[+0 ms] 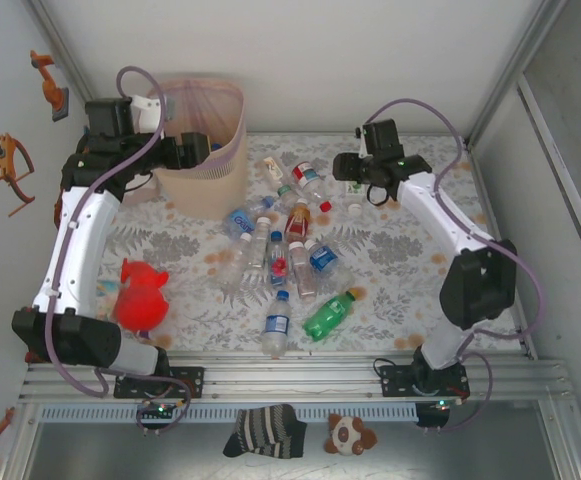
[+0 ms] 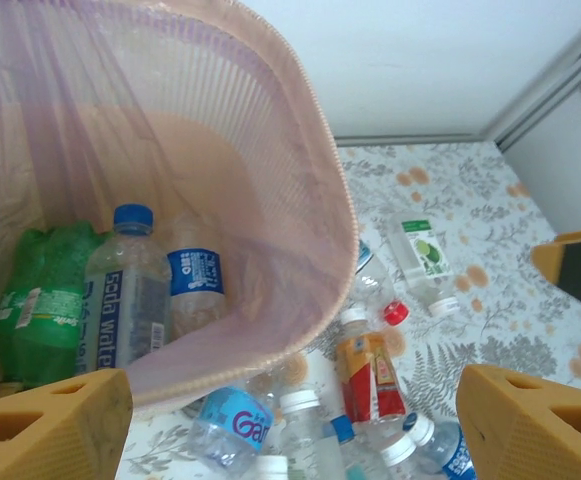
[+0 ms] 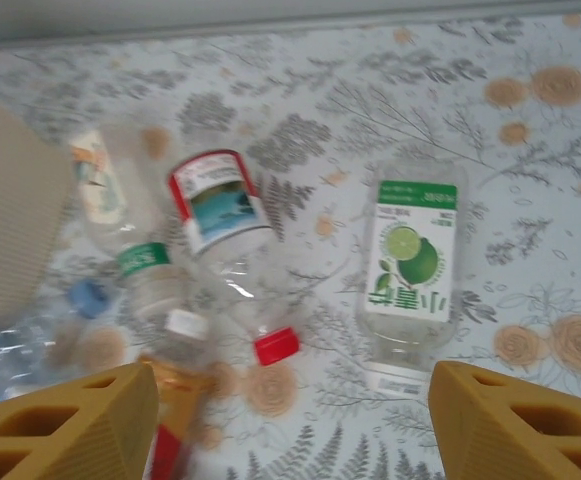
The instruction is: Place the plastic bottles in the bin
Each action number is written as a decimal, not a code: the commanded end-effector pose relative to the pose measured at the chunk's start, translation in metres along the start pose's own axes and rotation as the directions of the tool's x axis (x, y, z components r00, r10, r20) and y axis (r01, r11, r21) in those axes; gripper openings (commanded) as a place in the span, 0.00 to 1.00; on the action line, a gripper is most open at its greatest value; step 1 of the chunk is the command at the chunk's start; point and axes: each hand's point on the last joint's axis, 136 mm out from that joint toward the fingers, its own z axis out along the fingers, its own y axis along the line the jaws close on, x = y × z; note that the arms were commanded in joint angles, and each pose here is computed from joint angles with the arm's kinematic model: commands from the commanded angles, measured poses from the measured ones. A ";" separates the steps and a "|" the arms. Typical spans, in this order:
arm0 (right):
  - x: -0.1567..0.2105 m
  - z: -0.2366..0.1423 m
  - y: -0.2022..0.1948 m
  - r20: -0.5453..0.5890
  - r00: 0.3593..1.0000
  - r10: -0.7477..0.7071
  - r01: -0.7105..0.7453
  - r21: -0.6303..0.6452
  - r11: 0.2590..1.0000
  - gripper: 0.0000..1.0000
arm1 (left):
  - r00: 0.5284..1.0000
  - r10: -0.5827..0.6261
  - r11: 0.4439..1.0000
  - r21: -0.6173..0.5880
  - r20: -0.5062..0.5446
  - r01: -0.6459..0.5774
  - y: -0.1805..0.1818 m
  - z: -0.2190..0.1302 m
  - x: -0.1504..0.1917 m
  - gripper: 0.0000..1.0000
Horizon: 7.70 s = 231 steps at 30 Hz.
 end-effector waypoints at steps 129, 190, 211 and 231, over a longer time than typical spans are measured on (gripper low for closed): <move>-0.033 -0.182 0.142 0.660 0.682 -0.315 0.591 -0.243 0.769 0.66 | 0.995 -0.022 0.763 0.645 0.094 -0.045 -0.223 0.057 -0.017 0.37; -0.015 -0.204 0.122 0.614 0.713 -0.340 0.566 -0.217 0.795 0.67 | 0.977 0.118 0.899 -0.400 -0.175 -0.180 0.122 0.087 -0.006 0.38; -0.016 -0.196 0.121 0.598 0.721 -0.350 0.563 -0.210 0.800 0.67 | 0.892 -0.040 0.930 -0.342 -0.450 -0.130 0.162 0.158 0.064 0.42; -0.017 -0.207 0.121 0.609 0.718 -0.337 0.559 -0.216 0.800 0.67 | 0.956 0.016 0.943 -0.312 -0.294 -0.112 0.127 0.115 0.004 0.74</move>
